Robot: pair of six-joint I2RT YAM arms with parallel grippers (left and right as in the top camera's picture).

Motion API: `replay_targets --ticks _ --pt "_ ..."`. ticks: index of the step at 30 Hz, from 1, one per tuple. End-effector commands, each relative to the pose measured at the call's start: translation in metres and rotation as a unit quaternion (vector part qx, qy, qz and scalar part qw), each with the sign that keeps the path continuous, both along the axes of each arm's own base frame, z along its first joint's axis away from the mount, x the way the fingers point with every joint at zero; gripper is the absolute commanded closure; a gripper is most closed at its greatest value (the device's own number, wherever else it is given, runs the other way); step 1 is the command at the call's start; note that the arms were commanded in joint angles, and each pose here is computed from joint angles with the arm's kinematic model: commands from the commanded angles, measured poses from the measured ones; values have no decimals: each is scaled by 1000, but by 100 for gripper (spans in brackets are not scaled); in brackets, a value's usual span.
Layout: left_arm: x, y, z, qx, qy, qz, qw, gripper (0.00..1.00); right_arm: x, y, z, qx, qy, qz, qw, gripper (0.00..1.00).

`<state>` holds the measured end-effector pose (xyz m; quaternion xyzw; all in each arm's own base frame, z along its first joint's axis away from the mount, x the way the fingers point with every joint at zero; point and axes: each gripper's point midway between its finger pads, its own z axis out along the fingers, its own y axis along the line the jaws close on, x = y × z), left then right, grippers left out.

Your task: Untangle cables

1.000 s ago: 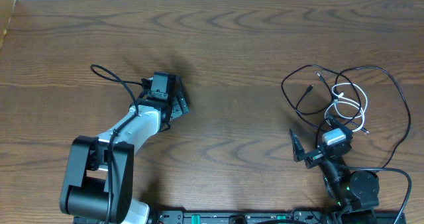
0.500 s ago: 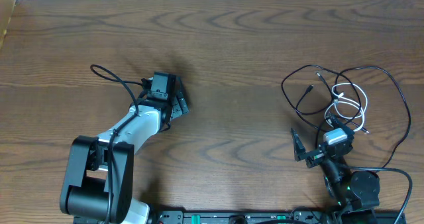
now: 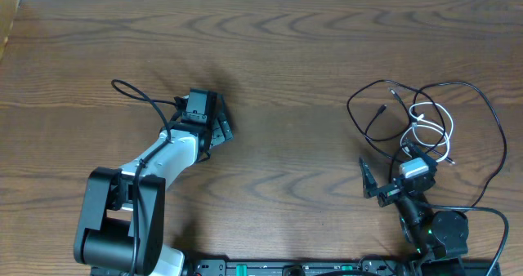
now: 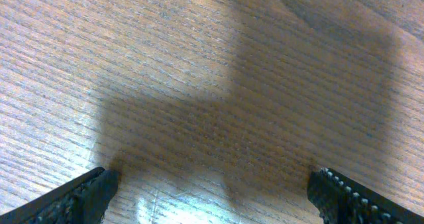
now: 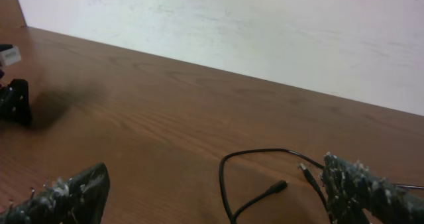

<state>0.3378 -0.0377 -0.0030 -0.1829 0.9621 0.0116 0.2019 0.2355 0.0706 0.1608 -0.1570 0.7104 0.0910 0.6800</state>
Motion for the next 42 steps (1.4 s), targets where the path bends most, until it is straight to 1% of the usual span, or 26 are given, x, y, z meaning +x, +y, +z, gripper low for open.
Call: replay_targets --ticks 1,12,18,32,42 --pt "-29 -2 -31 -21 60 4 998 2 0 -3 0 -7 -3 -6 1000 1" --pt "-29 -3 -31 -21 61 4 998 2 0 -3 0 -7 -3 -6 1000 1" --pt "-26 -3 -24 -23 50 4 998 2 0 -3 0 -7 -3 -6 1000 1" --pt "-6 -7 28 -40 -35 1 999 2 1 -3 0 -7 -3 -7 1000 1" --pt "2 -8 65 -51 -91 -1 995 2 1 -5 0 -7 -3 -11 1000 1"
